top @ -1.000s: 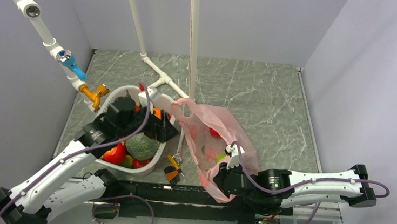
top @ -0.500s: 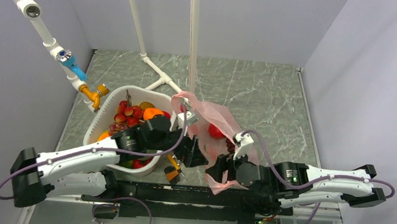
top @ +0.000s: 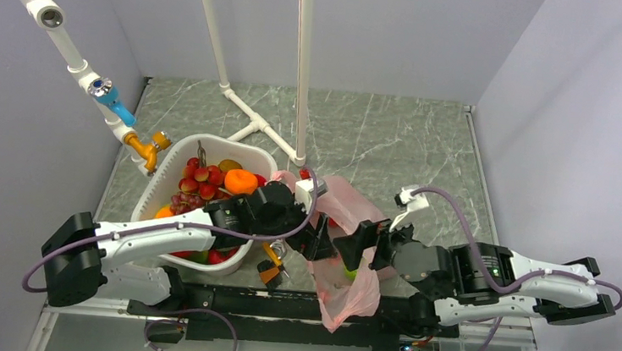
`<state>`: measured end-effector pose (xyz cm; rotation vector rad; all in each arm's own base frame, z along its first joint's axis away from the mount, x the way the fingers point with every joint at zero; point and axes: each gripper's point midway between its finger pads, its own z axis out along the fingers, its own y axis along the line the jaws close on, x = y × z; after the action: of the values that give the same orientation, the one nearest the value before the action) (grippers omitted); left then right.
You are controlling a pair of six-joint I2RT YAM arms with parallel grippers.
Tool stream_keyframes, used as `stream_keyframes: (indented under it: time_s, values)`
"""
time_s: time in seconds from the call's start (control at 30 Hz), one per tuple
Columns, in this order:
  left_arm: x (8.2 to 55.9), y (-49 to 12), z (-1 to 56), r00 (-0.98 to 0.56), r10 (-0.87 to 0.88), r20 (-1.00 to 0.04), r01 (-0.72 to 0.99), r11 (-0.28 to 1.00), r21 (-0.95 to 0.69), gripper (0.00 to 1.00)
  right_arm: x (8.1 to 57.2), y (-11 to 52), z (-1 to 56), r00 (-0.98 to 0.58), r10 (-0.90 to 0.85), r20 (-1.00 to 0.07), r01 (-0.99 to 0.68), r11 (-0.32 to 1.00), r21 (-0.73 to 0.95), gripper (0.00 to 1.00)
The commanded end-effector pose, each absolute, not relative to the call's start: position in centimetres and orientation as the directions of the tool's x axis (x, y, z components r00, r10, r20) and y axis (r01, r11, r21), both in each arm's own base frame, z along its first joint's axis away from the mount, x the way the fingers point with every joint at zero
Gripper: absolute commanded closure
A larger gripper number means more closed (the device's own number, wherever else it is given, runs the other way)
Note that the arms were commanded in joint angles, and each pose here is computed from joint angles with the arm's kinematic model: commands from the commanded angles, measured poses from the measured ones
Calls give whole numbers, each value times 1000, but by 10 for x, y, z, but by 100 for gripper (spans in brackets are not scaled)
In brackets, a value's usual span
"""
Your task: Take the fake fruits out of the plastic bag
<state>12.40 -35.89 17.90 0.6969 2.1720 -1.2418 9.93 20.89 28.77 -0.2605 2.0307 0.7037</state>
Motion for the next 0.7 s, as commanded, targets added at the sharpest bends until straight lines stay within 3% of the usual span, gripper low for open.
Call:
stream_keyframes:
  time_s: [0.0,0.23,0.47,0.5,0.67]
  values:
    - [128,-362,176,-721,154,-675,655,468,-593,4,101,216,311,-505,206,-838,-477,742,470,1]
    - [121,-361,159,-744,158,-650,631,489,-603,3,96,173,258,-611,84,-787,-352,862,365,1]
    - [121,-384,147,-719,221,-660,660,516,-546,2,53,192,170,-784,-50,-619,-349,859,374,1]
    - [120,-388,144,-716,232,-658,663,519,-539,2,52,192,160,-795,-56,-605,-330,876,352,3]
    - [113,-406,131,-703,266,-660,681,521,-515,10,54,172,121,-806,-153,-572,-263,958,115,38]
